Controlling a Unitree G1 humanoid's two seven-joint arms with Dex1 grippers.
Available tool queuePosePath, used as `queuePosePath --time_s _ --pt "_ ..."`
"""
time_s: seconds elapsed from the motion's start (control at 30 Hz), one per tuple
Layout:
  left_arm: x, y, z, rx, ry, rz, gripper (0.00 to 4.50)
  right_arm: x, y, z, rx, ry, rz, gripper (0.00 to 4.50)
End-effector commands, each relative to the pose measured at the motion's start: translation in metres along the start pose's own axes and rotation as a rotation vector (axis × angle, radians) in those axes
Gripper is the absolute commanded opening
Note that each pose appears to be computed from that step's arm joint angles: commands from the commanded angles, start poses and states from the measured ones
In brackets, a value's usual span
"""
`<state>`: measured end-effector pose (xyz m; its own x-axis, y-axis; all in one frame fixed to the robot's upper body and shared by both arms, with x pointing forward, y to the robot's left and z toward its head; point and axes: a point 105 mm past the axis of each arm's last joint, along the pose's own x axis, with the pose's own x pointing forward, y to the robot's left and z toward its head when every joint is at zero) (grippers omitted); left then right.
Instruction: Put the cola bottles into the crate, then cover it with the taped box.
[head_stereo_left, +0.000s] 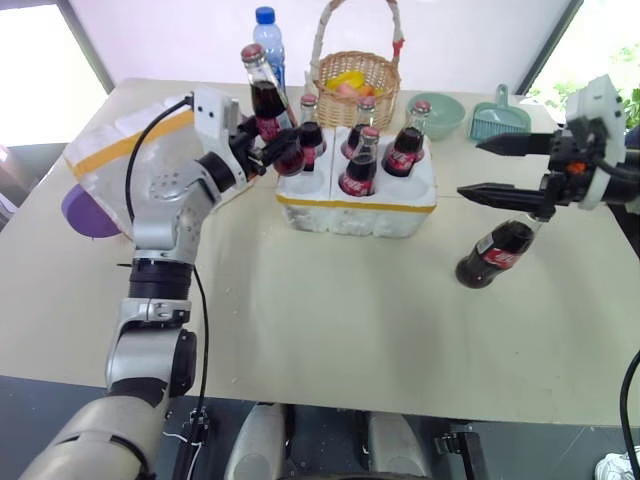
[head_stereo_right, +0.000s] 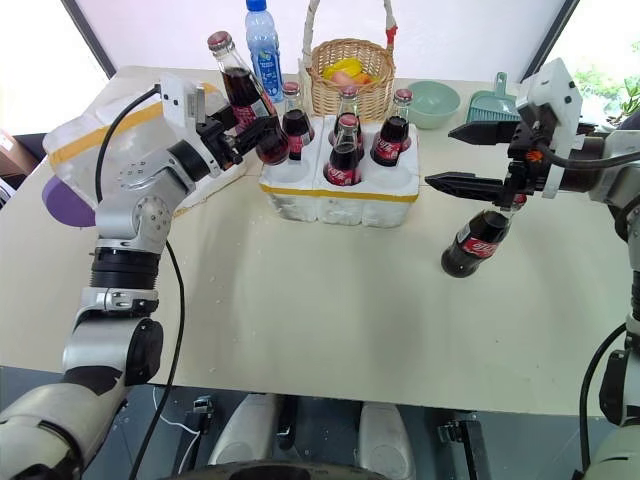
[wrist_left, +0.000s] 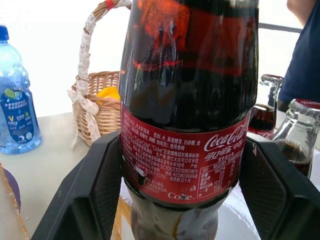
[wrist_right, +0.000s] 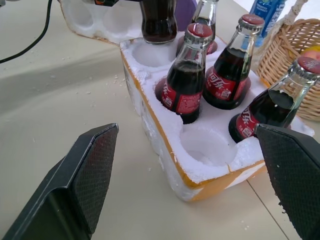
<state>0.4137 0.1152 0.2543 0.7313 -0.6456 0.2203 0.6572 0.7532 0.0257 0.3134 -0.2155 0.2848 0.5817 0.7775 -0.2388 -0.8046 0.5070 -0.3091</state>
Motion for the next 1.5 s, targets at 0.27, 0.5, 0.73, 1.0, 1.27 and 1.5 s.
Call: queuePosePath --time_s 0.27,0.5,0.73,1.0,1.27,1.5 --pt "0.006 -0.023 0.014 -0.022 -0.032 -0.082 2.75 -0.007 -0.003 0.011 -0.043 -0.024 -0.033 4.50" --pt "0.006 -0.029 0.020 0.010 -0.022 -0.102 2.75 -0.006 -0.003 0.009 -0.047 -0.012 -0.035 4.50" --pt "0.006 -0.020 -0.024 0.148 0.150 -0.060 2.75 -0.006 -0.005 0.009 -0.054 -0.008 -0.042 4.50" --pt "0.012 -0.017 -0.057 0.071 0.246 -0.048 4.18 0.000 -0.005 0.004 -0.068 0.006 -0.031 4.50" --pt "0.011 -0.013 -0.034 0.048 0.170 -0.094 4.46 -0.011 -0.013 0.019 -0.109 -0.003 -0.064 4.50" --pt "-0.024 -0.012 0.073 -0.042 -0.086 -0.247 4.46 -0.077 -0.010 0.068 -0.028 -0.161 -0.134 4.50"
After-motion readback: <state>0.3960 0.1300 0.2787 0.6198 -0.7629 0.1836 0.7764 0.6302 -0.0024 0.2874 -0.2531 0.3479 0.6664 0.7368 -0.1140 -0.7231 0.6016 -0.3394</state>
